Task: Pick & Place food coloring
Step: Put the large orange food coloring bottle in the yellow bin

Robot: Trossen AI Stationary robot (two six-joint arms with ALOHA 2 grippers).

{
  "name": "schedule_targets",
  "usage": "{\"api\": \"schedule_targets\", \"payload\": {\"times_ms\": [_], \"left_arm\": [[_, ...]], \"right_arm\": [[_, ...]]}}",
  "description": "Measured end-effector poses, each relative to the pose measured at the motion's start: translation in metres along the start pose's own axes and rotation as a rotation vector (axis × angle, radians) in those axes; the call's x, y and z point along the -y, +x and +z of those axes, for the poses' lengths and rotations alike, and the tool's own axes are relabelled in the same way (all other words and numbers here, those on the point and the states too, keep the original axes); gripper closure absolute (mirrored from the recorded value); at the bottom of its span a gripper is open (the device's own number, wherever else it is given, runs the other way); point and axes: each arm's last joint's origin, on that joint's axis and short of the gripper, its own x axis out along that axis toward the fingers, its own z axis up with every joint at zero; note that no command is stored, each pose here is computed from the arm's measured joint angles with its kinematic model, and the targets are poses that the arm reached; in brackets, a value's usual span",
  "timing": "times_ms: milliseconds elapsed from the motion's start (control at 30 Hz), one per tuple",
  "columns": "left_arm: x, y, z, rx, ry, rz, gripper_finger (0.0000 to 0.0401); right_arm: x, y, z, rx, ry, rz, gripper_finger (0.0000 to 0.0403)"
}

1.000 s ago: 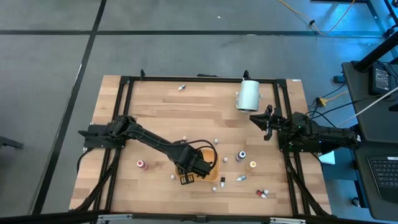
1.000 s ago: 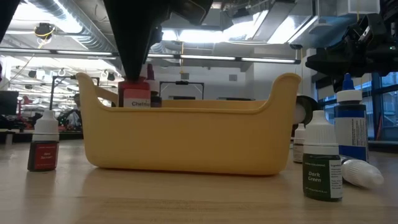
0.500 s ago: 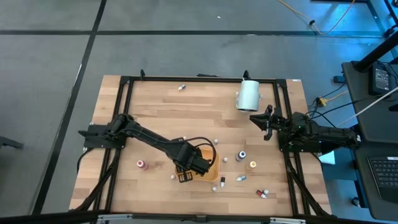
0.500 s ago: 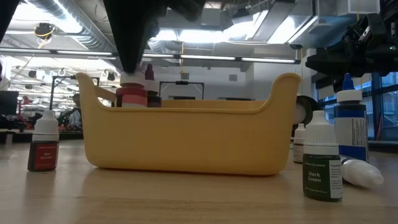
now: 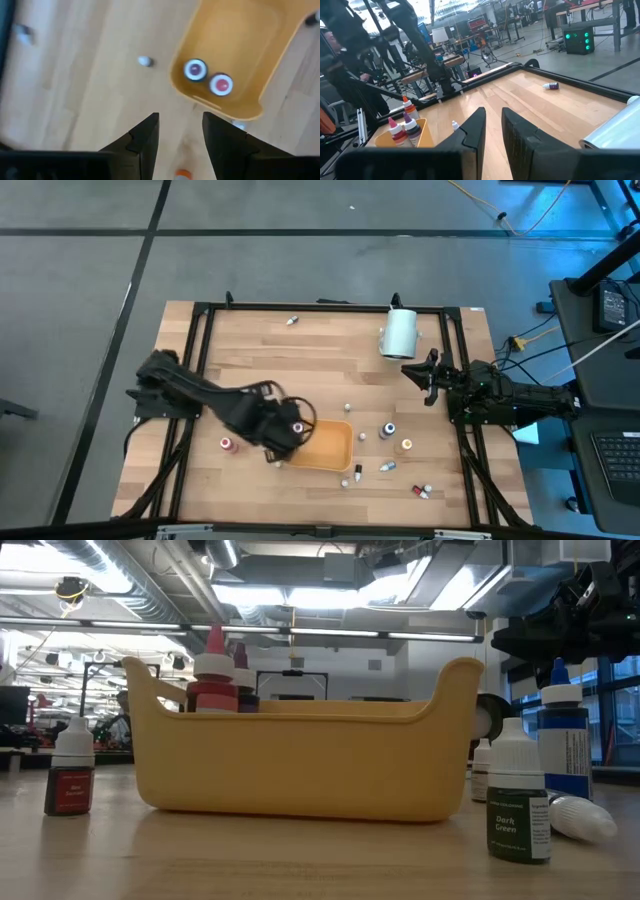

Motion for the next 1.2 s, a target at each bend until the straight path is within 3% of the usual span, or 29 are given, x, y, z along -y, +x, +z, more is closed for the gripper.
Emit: {"api": "schedule_targets", "payload": {"times_ms": [200, 400, 733, 967, 1200], "left_arm": [[-0.010, -0.040, -0.026, 0.097, -0.109, -0.062, 0.0251], [-0.010, -0.049, -0.032, 0.074, -0.237, -0.134, 0.0236], [-0.008, -0.024, -0.035, -0.076, -0.312, -0.083, 0.0151], [-0.024, 0.001, -0.064, -0.193, -0.362, -0.019, 0.0144], [-0.045, 0.024, -0.095, -0.217, -0.513, -0.117, 0.0147]], "right_arm": [[0.000, 0.000, 0.000, 0.000, 0.000, 0.000, 0.0337], [0.000, 0.000, 0.000, 0.000, -0.001, 0.000, 0.0337], [0.000, 0.000, 0.000, 0.000, -0.001, 0.000, 0.0337], [0.000, 0.000, 0.000, 0.000, 0.003, 0.000, 0.0337], [0.000, 0.000, 0.000, 0.001, 0.003, 0.000, 0.0337]]}}
